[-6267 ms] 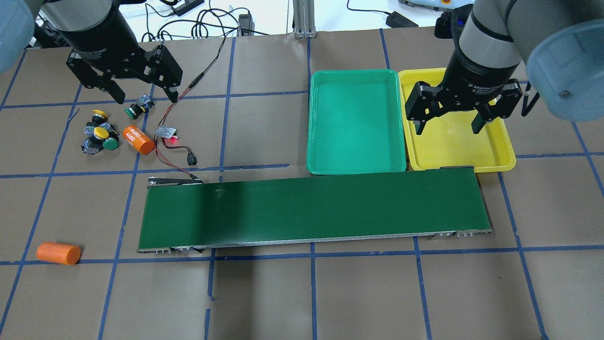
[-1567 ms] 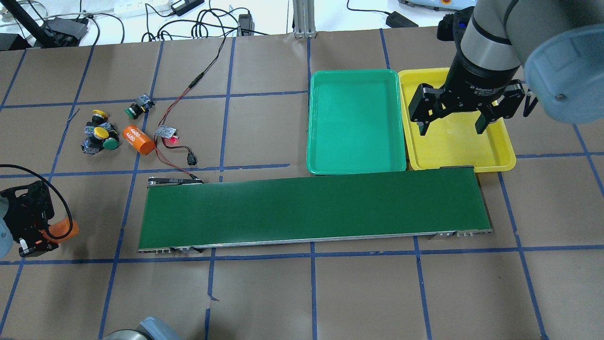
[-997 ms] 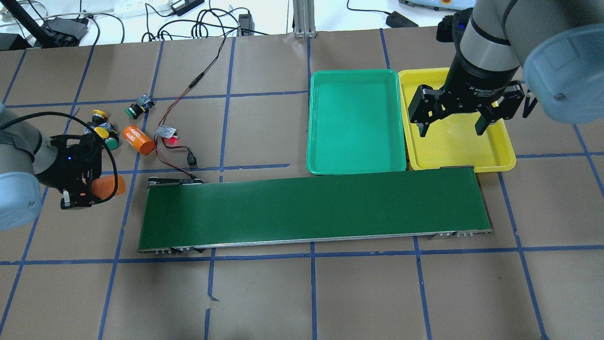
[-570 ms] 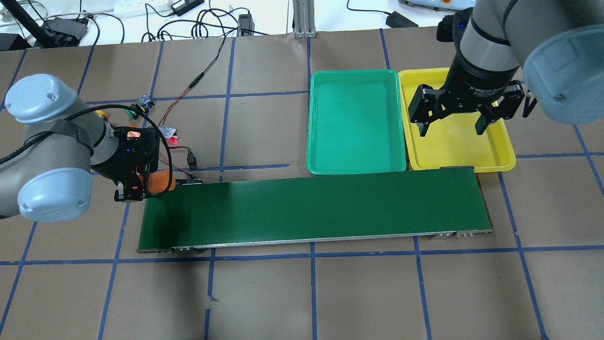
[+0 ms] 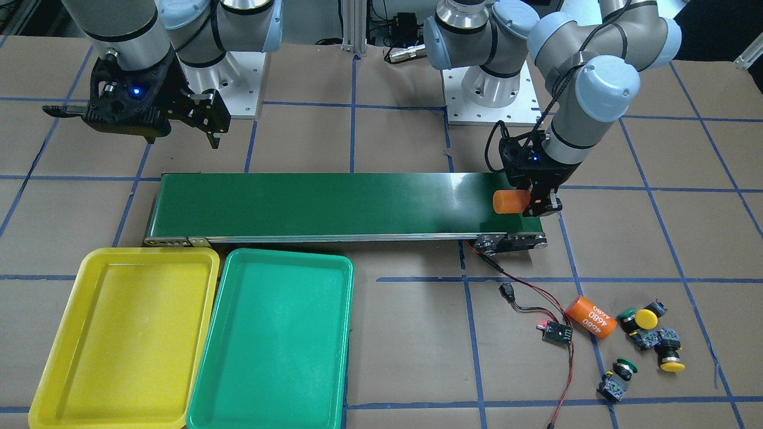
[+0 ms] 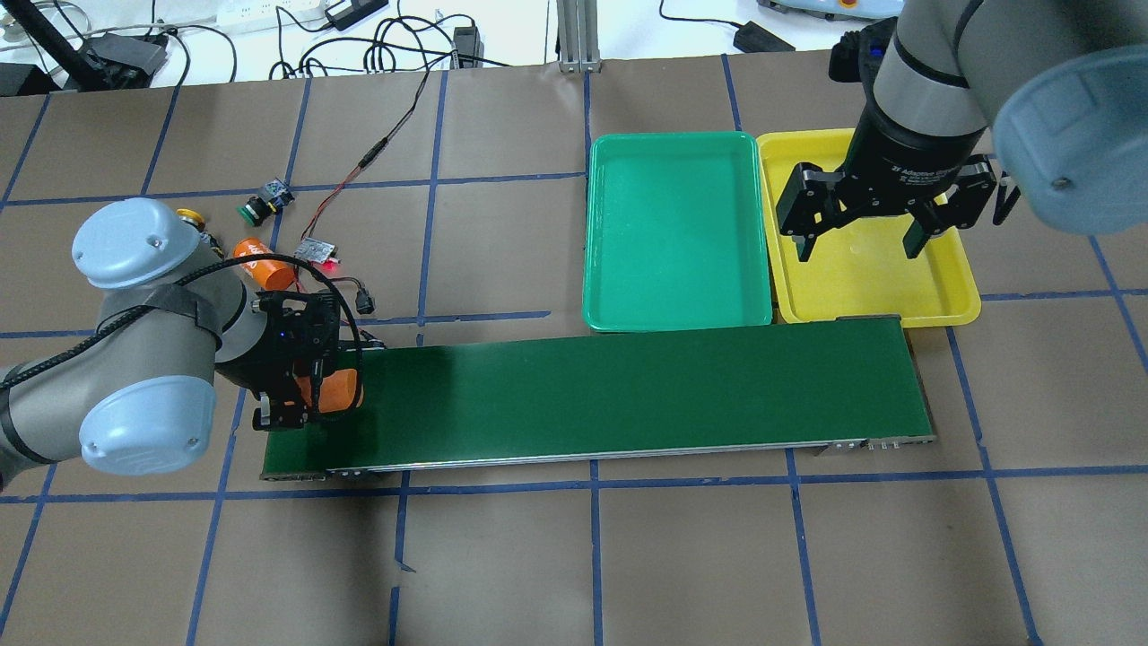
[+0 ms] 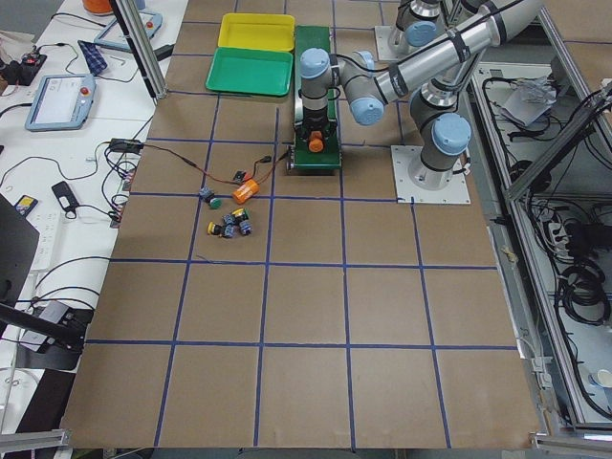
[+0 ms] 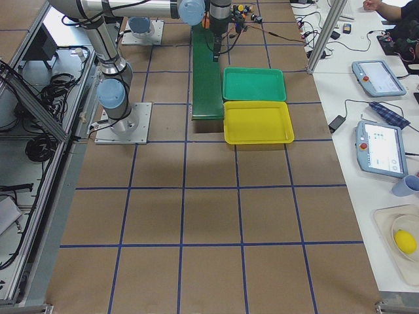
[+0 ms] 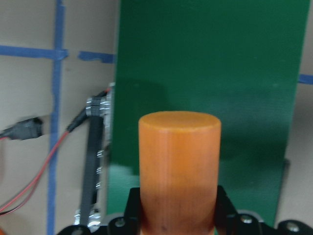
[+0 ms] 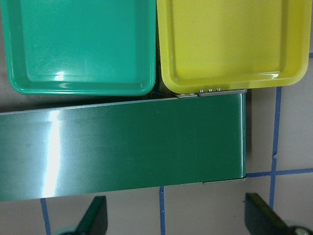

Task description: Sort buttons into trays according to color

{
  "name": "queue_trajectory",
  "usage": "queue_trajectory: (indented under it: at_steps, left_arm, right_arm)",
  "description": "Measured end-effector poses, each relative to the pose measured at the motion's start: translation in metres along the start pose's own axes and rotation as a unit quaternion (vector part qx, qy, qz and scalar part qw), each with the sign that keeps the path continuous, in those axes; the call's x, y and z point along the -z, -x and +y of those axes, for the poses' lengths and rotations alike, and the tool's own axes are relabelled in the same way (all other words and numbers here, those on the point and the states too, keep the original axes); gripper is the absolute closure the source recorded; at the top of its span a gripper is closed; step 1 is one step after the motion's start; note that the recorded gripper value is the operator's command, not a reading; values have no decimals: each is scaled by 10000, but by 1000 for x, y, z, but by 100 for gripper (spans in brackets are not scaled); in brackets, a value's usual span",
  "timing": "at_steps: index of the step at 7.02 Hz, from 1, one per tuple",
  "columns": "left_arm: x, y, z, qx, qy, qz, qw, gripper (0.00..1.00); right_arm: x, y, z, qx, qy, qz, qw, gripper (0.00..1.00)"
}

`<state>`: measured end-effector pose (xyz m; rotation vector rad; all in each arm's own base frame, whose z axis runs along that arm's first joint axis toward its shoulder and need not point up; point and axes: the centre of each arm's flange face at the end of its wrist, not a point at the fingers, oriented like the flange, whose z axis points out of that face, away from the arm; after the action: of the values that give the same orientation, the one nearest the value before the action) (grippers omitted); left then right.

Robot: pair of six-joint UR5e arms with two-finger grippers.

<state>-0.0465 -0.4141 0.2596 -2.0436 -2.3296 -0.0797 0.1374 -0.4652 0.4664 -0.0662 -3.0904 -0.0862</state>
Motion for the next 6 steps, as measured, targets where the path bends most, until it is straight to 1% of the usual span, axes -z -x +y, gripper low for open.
queue_trajectory:
  at_steps: [1, 2, 3, 4, 5, 6]
  left_arm:
    - [-1, -2, 0, 89, 11, -15, 10000, 0]
    - [12, 2, 3, 118, 148, -177, 9997, 0]
    - [37, 10, 9, 152, 382, -396, 9984, 0]
    - [57, 21, 17, 246, 506, -480, 9973, 0]
    - [65, 35, 32, 503, 510, -475, 9963, 0]
    - [71, 55, 51, 900, 492, -509, 9934, 0]
  right_arm:
    - [-1, 0, 0, 0, 8, 2, 10000, 0]
    - [-1, 0, 0, 1, 15, 3, 10000, 0]
    - [-1, 0, 0, -1, 19, 4, 10000, 0]
    - [-1, 0, 0, -2, 23, 2, 10000, 0]
    - [-1, 0, -1, -2, 20, -7, 10000, 0]
    - [-1, 0, -1, -3, 14, -19, 10000, 0]
